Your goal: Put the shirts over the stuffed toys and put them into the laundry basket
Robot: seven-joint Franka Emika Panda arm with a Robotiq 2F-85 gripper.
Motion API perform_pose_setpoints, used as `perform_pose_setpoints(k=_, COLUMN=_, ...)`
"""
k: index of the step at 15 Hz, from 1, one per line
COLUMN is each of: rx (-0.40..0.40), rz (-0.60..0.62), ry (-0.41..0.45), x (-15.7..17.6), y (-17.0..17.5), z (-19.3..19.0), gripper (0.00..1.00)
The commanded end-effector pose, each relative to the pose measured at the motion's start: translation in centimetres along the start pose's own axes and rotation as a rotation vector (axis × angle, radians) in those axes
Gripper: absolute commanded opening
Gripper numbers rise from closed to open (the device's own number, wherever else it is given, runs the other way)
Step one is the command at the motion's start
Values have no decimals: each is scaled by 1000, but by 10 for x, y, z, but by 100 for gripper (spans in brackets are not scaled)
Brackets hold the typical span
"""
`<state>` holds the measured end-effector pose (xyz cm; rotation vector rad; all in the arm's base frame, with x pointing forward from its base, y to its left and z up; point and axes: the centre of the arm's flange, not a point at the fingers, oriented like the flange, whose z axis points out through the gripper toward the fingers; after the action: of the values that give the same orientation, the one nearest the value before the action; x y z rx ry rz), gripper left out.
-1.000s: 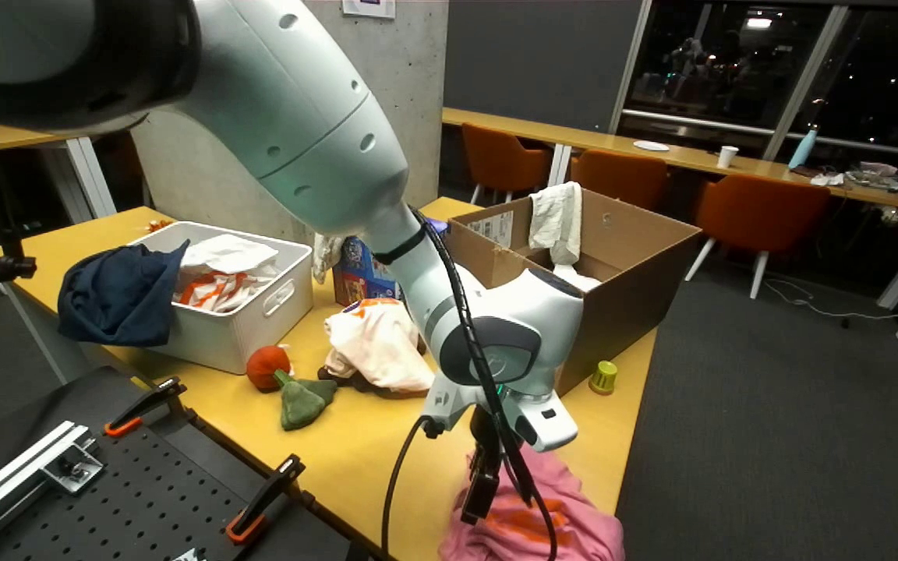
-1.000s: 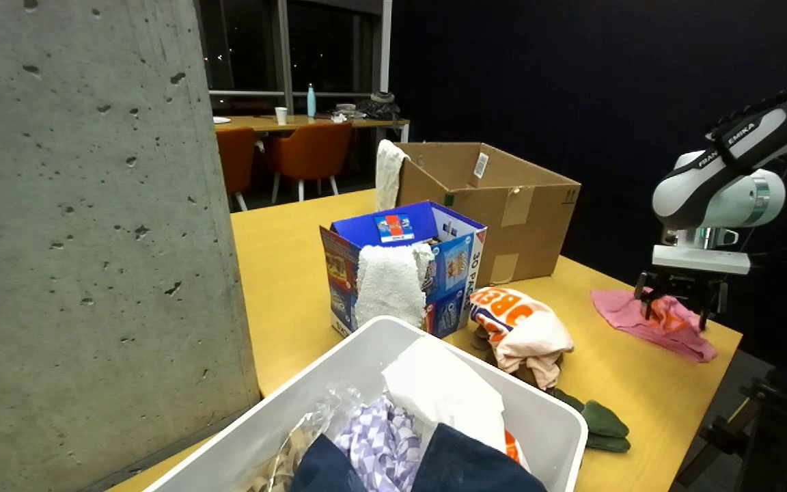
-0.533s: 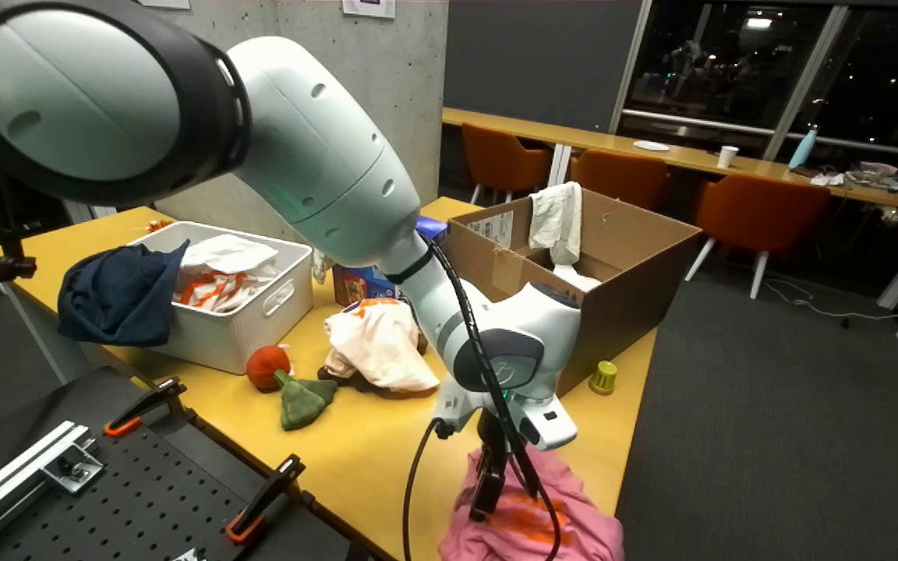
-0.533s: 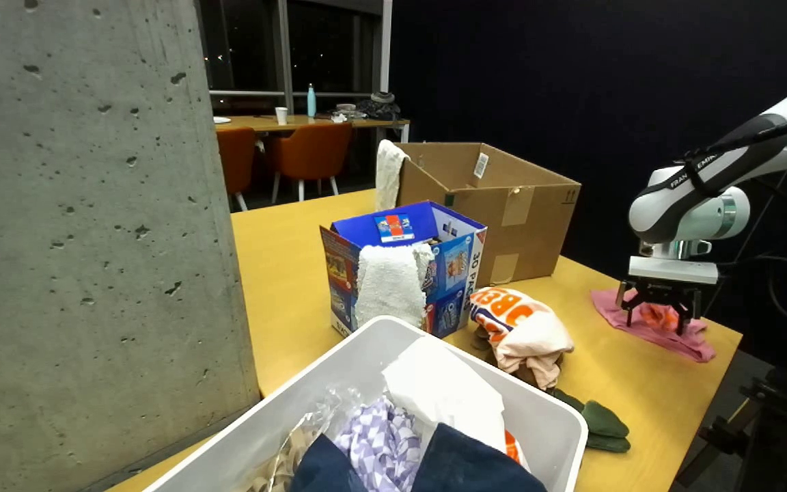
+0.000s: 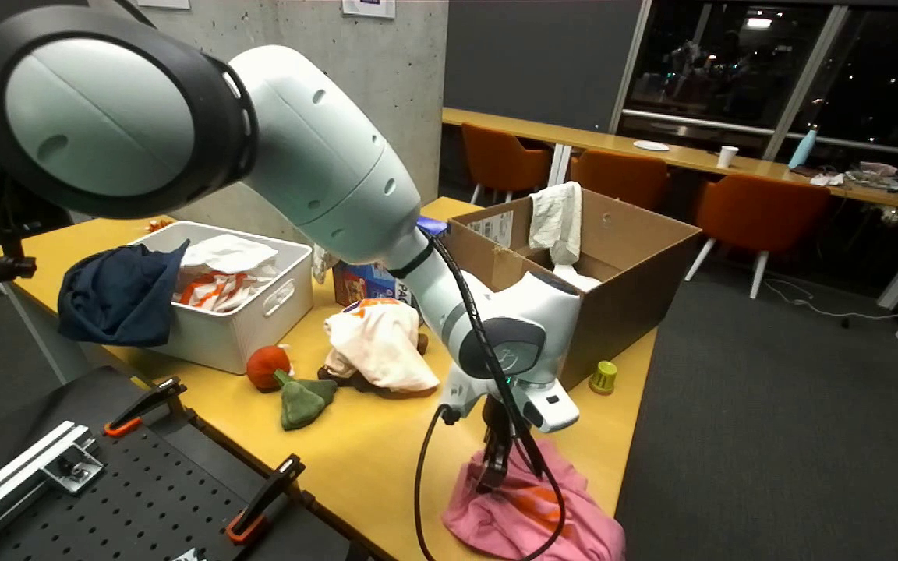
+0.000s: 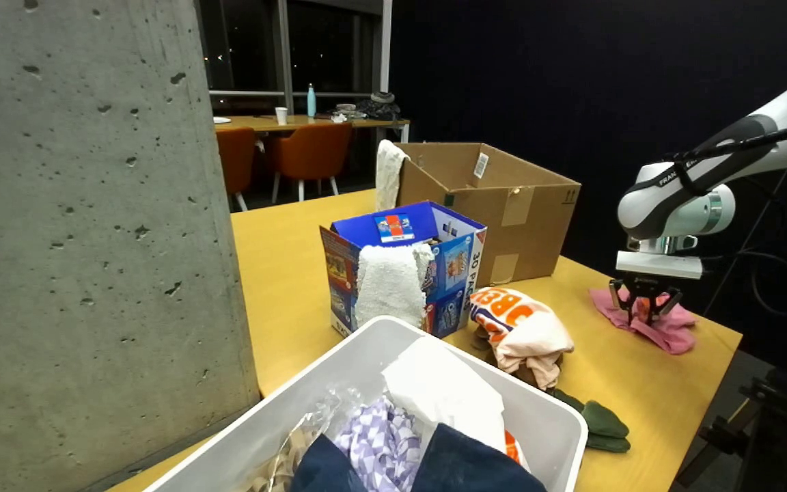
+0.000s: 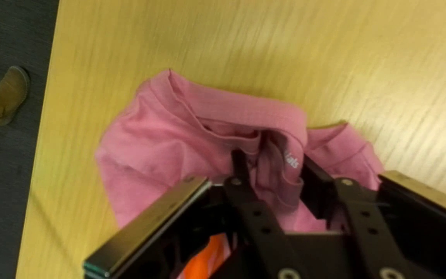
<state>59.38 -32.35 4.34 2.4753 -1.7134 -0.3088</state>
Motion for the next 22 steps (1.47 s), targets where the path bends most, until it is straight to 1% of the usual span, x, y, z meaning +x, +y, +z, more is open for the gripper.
perform_pose_setpoints(k=1, rx=1, rz=-4, ry=-27, x=-31, y=-12, z=-14, gripper=5)
perform_pose_setpoints(k=2, rx=4, rz=-9, ry=-26, x=-44, y=-15, z=-21, gripper=0)
perform_pose_setpoints(k=5, rx=14, rz=-38, ry=-22, x=-83, y=-22, z=-45, gripper=1)
perform_pose_setpoints(k=12, rx=35, rz=-134, ry=-46, x=-198, y=-32, z=-116, gripper=2)
perform_pose_setpoints(k=15, rx=38, rz=-179, ry=-63, x=-243, y=-33, z=-140, gripper=2)
perform_pose_setpoints(k=19, rx=15, rz=-261, ry=-88, x=-294, y=-51, z=-171, gripper=2)
perform_pose_setpoints(k=22, rx=-34, rz=-357, ry=-125, x=-330, y=-64, z=-187, gripper=2)
